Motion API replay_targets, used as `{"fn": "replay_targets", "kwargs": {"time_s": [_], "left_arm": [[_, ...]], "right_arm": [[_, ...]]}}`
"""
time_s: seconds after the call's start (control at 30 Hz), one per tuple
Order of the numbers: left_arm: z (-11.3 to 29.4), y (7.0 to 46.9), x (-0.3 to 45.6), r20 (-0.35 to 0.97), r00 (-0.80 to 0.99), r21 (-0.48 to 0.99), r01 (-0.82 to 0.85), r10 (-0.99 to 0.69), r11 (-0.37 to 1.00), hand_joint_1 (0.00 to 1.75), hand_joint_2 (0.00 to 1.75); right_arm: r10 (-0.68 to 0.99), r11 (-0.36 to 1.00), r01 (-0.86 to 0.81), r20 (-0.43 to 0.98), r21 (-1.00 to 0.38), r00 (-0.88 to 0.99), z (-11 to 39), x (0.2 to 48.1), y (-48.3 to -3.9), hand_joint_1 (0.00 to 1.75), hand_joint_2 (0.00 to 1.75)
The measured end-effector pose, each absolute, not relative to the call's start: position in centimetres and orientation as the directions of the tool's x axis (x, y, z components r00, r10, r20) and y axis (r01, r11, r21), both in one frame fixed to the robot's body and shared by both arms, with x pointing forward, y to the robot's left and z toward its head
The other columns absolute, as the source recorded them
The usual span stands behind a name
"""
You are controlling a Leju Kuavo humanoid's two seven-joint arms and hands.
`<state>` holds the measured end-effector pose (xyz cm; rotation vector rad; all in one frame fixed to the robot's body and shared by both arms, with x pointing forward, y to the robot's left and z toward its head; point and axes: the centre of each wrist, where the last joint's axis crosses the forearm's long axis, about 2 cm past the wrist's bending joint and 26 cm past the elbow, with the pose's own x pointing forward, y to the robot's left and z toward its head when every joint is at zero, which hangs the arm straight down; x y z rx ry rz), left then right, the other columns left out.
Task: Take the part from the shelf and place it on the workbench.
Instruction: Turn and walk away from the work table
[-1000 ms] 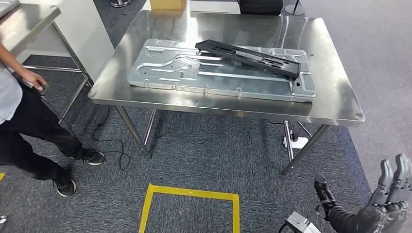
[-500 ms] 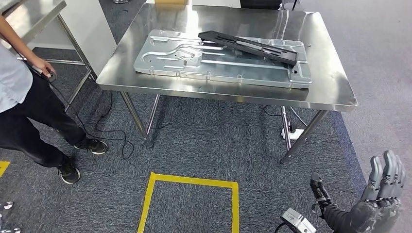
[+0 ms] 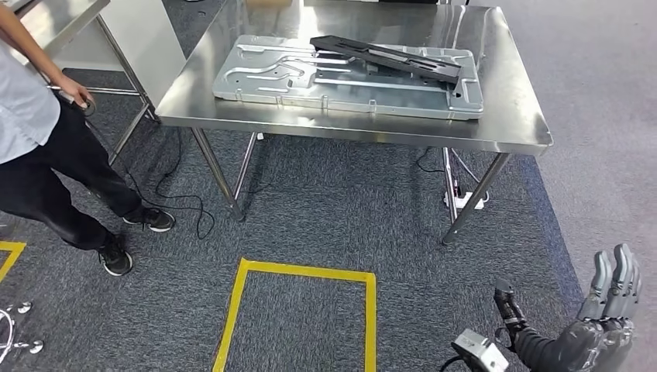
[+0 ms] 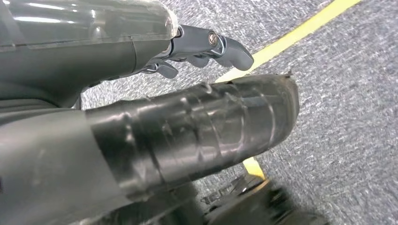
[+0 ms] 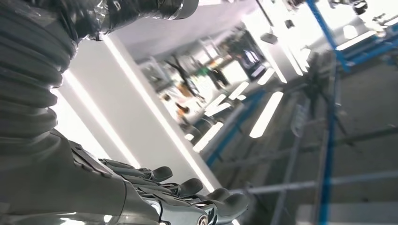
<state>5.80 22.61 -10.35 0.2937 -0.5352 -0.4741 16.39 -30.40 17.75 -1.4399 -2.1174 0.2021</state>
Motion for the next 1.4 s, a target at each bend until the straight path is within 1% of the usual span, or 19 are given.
{"fn": "replay_targets", "kwargs": {"time_s": [0.17, 0.3, 0.57, 0.7, 0.8, 0.93, 1.1, 1.27, 1.4], "left_arm": [[-10.4, 22.7, 5.7, 0.415, 0.769, 0.387, 0.334, -0.486, 0.859, 0.0, 0.0], [-10.4, 22.7, 5.6, 0.414, 0.774, 0.388, 0.327, -0.48, 0.862, 0.0, 0.0], [-10.4, 22.7, 5.6, 0.415, 0.778, 0.39, 0.317, -0.472, 0.865, 0.0, 0.0], [-10.4, 22.8, 5.5, 0.418, 0.778, 0.39, 0.313, -0.469, 0.866, 0.0, 0.0], [-10.4, 22.8, 5.5, 0.419, 0.777, 0.389, 0.313, -0.469, 0.867, 0.0, 0.0], [-10.4, 22.8, 5.4, 0.416, 0.78, 0.388, 0.311, -0.466, 0.867, 0.0, 0.0], [-10.4, 22.8, 5.4, 0.412, 0.785, 0.388, 0.308, -0.462, 0.869, 0.0, 0.0], [-10.4, 22.8, 5.4, 0.412, 0.788, 0.387, 0.303, -0.457, 0.871, 0.0, 0.0], [-10.4, 22.7, 5.3, 0.41, 0.791, 0.385, 0.302, -0.455, 0.872, 0.0, 0.0]], "right_arm": [[0.847, 0.452, 0.748, 0.497, -0.485, -0.19, 14.5, 16.3, -30.3, 0.0, 1.75], [0.801, 0.487, 0.669, 0.592, -0.562, -0.086, 9.9, 15.8, -30.8, 0.0, 1.75], [0.746, 0.557, 0.455, 0.659, -0.695, 0.093, 0.4, 14.8, -32.1, 0.0, 1.75], [0.685, 0.624, 0.332, 0.7, -0.707, 0.201, -3.8, 13.5, -31.8, 0.0, 1.75], [0.607, 0.704, 0.249, 0.746, -0.665, 0.274, -6.2, 12.2, -31.1, 0.0, 1.75], [0.443, 0.834, 0.176, 0.824, -0.523, 0.353, -8.0, 10.5, -29.6, 0.0, 0.0], [0.297, 0.907, 0.166, 0.867, -0.388, 0.401, -8.8, 9.6, -28.5, 0.0, 0.0], [0.237, 0.927, 0.159, 0.861, -0.338, 0.449, -9.4, 8.6, -27.6, 0.0, 0.0], [0.204, 0.943, 0.123, 0.83, -0.309, 0.52, -10.1, 7.0, -27.0, 0.0, 0.0]]}}
